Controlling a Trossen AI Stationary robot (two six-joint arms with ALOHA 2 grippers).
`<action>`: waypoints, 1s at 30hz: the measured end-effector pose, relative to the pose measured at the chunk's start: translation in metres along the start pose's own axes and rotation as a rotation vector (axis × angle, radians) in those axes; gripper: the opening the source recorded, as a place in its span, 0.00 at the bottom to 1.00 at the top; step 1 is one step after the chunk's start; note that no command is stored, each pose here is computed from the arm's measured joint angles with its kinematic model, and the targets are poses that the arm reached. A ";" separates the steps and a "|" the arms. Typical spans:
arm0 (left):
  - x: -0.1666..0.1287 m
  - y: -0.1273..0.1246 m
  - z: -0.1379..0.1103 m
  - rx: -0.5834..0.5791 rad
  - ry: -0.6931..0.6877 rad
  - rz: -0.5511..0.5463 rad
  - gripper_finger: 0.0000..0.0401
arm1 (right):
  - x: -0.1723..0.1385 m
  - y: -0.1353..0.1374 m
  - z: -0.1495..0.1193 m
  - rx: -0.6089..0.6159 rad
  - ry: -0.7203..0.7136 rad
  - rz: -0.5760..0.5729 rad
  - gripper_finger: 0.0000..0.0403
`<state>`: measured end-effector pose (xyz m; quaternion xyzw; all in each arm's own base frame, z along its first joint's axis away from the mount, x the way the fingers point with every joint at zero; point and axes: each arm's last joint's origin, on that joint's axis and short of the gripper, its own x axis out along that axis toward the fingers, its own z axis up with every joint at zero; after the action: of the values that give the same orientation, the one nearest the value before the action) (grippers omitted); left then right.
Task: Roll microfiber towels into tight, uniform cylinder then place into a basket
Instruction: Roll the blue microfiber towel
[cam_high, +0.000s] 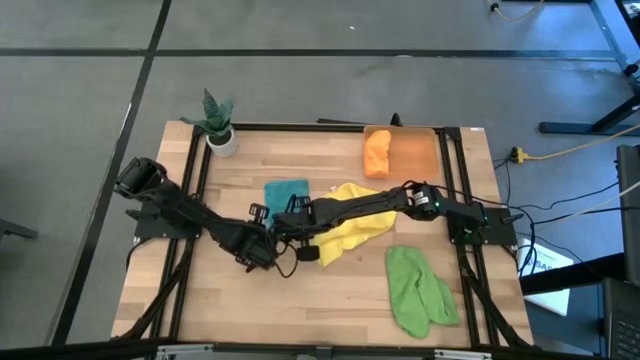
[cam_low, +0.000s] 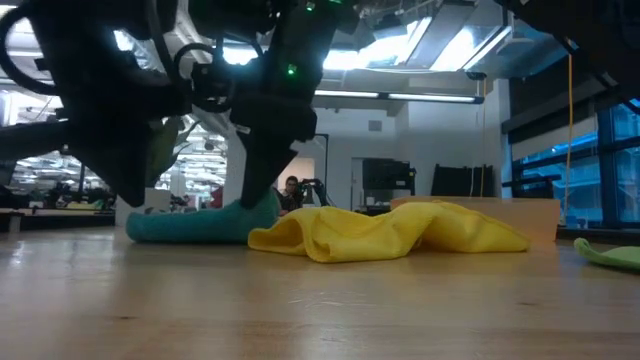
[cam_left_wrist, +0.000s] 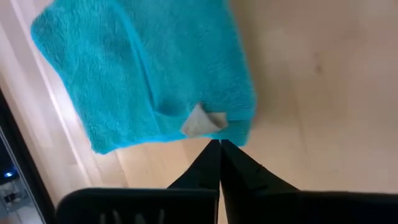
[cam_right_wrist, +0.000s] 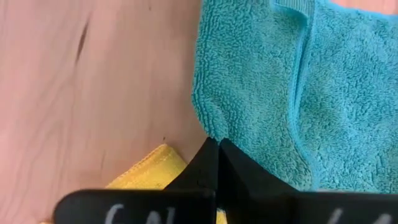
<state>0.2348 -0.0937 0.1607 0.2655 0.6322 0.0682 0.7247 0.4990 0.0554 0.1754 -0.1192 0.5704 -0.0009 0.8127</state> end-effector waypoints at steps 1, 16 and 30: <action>-0.002 -0.003 0.000 0.008 -0.006 0.000 0.00 | 0.000 0.000 0.000 0.000 0.000 -0.001 0.01; -0.007 -0.013 0.000 0.041 -0.038 -0.013 0.05 | 0.000 -0.001 0.000 0.029 -0.003 -0.002 0.01; -0.002 -0.012 0.005 -0.034 -0.109 0.028 0.22 | 0.000 -0.001 0.002 0.032 -0.016 -0.004 0.01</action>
<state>0.2360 -0.1066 0.1570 0.2654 0.5869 0.0745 0.7613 0.5006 0.0551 0.1763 -0.1074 0.5636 -0.0104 0.8189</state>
